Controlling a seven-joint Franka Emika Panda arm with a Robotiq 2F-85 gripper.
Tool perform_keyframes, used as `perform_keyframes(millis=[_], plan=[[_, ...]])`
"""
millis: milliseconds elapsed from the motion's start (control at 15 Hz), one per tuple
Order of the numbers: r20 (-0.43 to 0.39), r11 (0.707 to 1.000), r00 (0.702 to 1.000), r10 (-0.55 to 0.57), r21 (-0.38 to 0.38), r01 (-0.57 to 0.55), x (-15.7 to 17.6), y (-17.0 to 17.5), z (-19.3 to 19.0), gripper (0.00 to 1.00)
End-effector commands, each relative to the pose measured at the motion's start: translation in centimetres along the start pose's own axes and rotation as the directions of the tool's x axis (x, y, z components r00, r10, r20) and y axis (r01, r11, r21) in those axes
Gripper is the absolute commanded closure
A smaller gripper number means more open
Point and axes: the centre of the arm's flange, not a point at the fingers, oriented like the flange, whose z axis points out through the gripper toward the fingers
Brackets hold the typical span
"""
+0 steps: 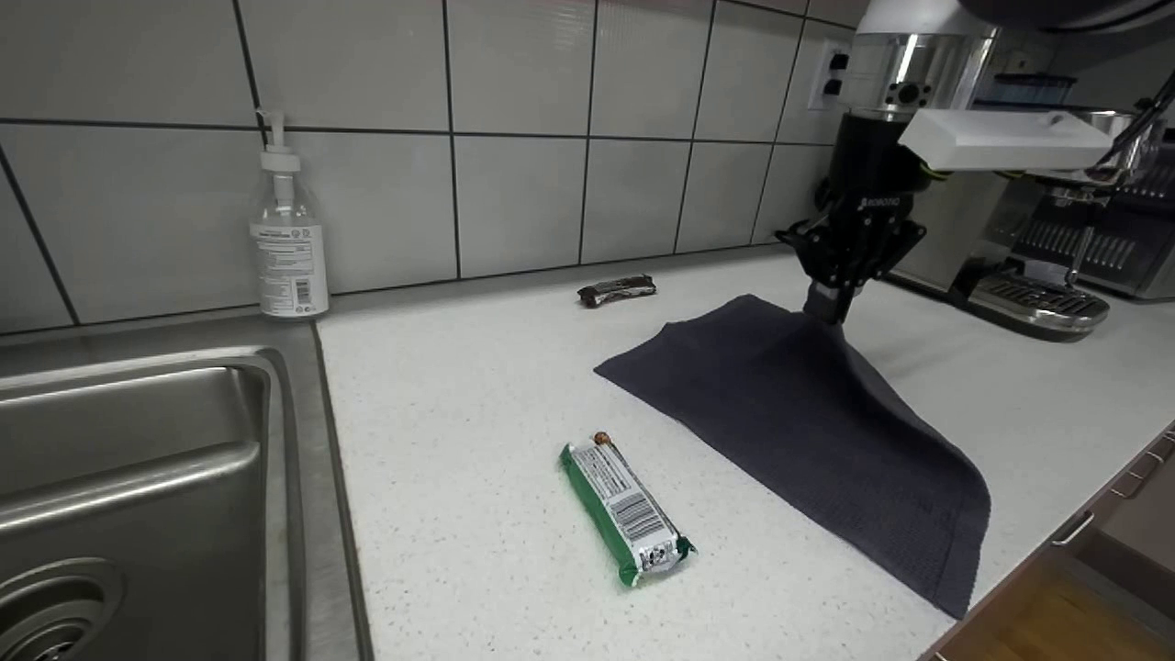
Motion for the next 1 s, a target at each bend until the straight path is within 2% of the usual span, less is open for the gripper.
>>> perform_keyframes(millis=[0, 933], plan=[[0.013, 0.998, 0.998, -0.054, 0.019, 0.054, 1.5, -1.1, -0.5, 0.99], [-0.015, 0.978, 0.979, -0.203, 0.042, 0.203, 2.2, -5.3, -1.1, 0.99]])
